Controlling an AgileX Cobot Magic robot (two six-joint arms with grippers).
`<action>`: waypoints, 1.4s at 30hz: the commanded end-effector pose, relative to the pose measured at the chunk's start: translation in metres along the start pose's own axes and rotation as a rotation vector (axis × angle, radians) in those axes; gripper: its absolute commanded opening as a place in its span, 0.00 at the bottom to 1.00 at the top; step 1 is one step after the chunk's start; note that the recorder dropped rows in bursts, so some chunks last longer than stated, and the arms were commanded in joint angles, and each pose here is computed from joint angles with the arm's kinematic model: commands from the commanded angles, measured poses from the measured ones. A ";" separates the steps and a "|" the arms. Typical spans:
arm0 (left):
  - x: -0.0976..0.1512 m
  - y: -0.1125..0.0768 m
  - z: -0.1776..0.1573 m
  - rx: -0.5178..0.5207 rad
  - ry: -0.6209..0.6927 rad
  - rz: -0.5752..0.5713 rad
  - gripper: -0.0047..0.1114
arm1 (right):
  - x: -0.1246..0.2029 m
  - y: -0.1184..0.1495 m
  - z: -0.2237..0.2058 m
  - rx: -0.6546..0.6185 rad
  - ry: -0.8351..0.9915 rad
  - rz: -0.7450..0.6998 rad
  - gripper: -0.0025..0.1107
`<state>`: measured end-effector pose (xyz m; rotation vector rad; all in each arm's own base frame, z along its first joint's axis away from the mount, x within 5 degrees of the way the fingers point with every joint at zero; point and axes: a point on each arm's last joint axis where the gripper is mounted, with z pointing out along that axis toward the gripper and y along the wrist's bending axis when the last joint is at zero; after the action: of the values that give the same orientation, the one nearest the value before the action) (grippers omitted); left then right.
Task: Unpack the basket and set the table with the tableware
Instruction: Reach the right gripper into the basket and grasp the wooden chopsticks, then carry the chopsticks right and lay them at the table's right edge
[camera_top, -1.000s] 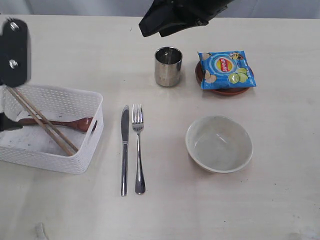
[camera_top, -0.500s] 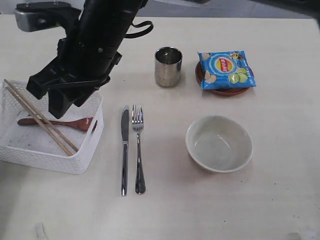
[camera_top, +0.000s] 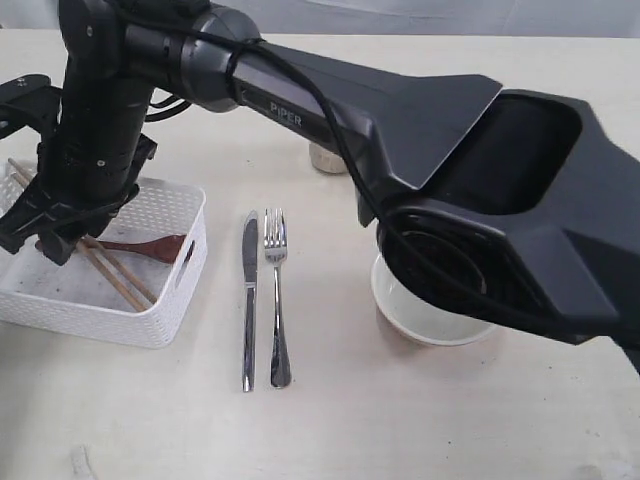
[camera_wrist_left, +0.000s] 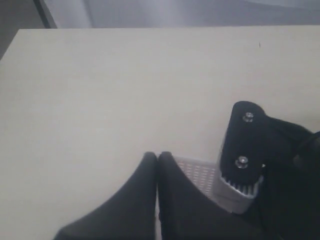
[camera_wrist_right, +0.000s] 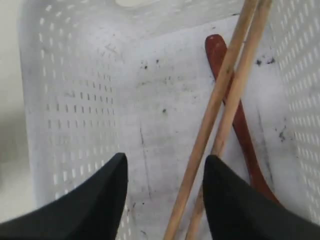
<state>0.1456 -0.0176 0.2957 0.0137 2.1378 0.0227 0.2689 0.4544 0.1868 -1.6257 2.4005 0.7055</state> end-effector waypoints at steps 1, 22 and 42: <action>-0.003 0.001 -0.006 0.006 -0.032 -0.009 0.04 | -0.003 -0.006 0.005 0.009 -0.024 0.022 0.43; -0.003 0.000 -0.007 0.022 -0.042 -0.020 0.04 | 0.003 -0.025 0.044 0.086 -0.038 0.068 0.41; -0.004 0.000 -0.008 0.023 -0.044 -0.011 0.04 | -0.018 0.004 -0.056 0.156 -0.145 -0.056 0.02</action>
<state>0.1413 -0.0176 0.2992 0.0097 2.1152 -0.0020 0.2804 0.4544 0.2215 -1.4951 2.2640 0.6262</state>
